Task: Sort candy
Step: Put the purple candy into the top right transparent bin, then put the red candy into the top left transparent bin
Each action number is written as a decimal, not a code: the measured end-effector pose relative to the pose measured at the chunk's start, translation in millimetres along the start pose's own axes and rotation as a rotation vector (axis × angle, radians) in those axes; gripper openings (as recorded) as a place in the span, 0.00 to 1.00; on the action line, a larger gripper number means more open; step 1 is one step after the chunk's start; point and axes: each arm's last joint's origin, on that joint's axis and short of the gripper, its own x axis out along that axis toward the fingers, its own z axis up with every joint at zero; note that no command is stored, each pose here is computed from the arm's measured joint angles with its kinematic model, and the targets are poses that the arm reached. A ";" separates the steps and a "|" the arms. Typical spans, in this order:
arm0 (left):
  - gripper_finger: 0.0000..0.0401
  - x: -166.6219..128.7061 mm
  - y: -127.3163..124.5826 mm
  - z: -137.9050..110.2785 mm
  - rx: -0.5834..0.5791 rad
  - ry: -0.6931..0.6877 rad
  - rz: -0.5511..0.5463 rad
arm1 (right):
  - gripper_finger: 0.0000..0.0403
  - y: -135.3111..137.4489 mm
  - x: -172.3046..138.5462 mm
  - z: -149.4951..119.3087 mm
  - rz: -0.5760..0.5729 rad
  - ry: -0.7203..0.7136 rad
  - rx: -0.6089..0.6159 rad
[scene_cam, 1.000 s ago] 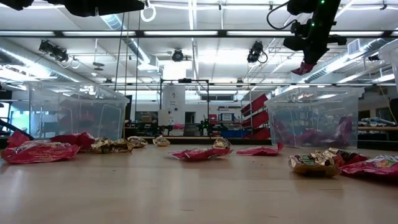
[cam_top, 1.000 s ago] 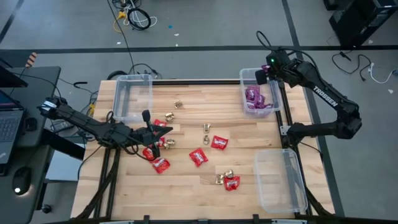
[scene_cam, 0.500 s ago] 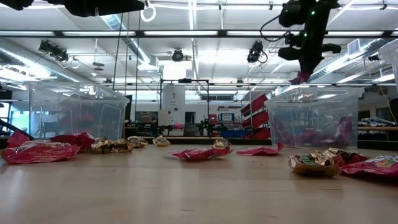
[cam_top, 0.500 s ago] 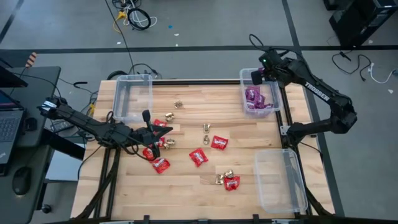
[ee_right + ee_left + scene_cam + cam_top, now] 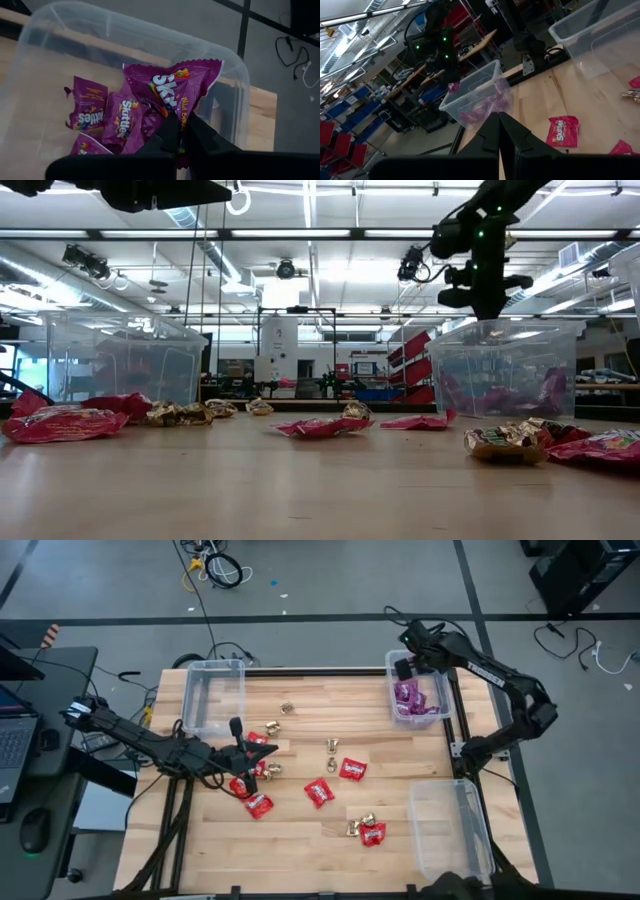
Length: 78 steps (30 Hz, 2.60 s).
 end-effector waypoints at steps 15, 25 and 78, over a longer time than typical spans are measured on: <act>0.00 0.0 -1.0 -1.9 -0.005 0.018 -0.005 | 0.05 9.3 15.7 3.8 -0.012 0.029 -0.039; 0.00 0.0 -0.9 -1.9 -0.006 0.019 -0.005 | 0.14 8.8 14.9 3.6 -0.015 0.026 -0.025; 0.00 -9.4 -21.6 -39.1 -0.124 0.330 -0.325 | 0.22 175.8 -130.0 -180.8 0.617 -0.247 -0.973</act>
